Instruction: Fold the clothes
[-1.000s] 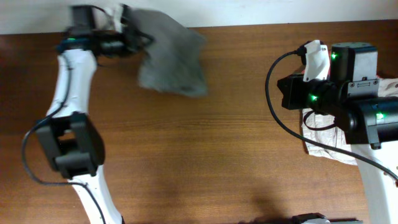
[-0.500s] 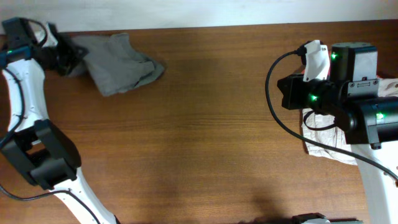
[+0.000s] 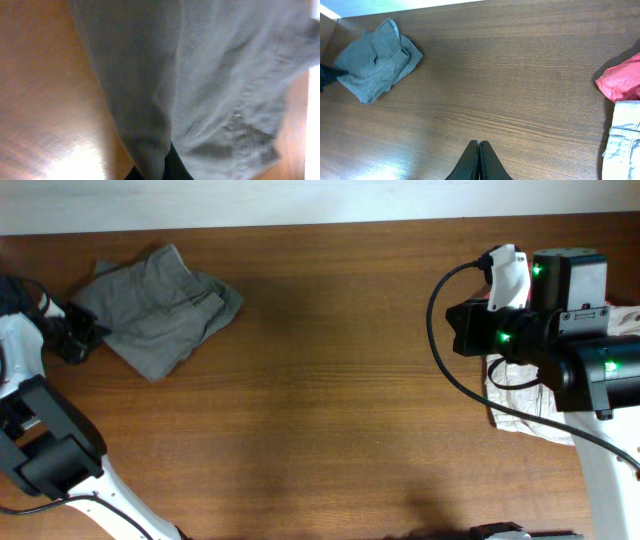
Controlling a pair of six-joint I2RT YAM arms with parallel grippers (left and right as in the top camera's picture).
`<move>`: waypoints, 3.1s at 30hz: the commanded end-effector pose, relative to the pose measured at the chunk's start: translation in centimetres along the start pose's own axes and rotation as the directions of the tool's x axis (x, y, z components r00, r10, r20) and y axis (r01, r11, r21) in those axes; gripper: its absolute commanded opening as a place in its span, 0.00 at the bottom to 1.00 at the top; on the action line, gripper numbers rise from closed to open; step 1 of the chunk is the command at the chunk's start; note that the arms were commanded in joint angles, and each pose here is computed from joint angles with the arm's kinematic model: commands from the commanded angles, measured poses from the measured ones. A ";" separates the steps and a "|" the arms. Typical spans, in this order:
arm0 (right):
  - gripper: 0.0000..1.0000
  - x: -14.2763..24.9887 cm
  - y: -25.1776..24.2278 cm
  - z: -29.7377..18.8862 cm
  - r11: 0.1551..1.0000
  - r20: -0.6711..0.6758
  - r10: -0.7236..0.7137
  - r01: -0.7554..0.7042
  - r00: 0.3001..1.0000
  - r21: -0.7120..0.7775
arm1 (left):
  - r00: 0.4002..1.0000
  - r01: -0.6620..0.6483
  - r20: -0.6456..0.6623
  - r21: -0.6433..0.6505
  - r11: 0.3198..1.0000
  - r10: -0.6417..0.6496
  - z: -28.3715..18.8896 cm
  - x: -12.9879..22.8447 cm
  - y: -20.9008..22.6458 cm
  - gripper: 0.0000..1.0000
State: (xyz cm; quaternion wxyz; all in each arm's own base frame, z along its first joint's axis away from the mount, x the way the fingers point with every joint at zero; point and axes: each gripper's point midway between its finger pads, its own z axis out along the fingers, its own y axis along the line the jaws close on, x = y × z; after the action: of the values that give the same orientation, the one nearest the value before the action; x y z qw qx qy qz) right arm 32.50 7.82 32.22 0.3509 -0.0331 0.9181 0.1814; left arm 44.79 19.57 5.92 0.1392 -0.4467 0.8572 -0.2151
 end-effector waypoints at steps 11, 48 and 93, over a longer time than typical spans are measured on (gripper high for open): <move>0.04 -0.4 0.1 -0.6 1.000 0.023 0.000 0.000 1.000 0.006 | 0.940 0.336 -0.012 -0.148 0.930 -0.341 0.9 2.6 10.9 0.01; 0.05 -1.3 0.1 -0.6 1.000 0.056 -0.010 0.010 0.998 0.006 | 0.695 -0.644 0.271 -0.178 0.744 0.666 -11.4 0.5 -2.6 0.15; 0.04 0.5 -0.1 -0.3 0.997 -0.019 0.075 -0.075 0.997 0.013 | 0.842 -0.475 0.020 -0.447 0.758 0.539 4.1 -3.1 4.4 0.19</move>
State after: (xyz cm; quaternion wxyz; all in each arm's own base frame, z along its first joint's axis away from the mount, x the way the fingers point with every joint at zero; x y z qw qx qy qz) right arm 31.91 7.77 31.67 0.3298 -0.0030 0.9246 0.1904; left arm 45.00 24.09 0.74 0.1867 -0.2769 0.9399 0.0707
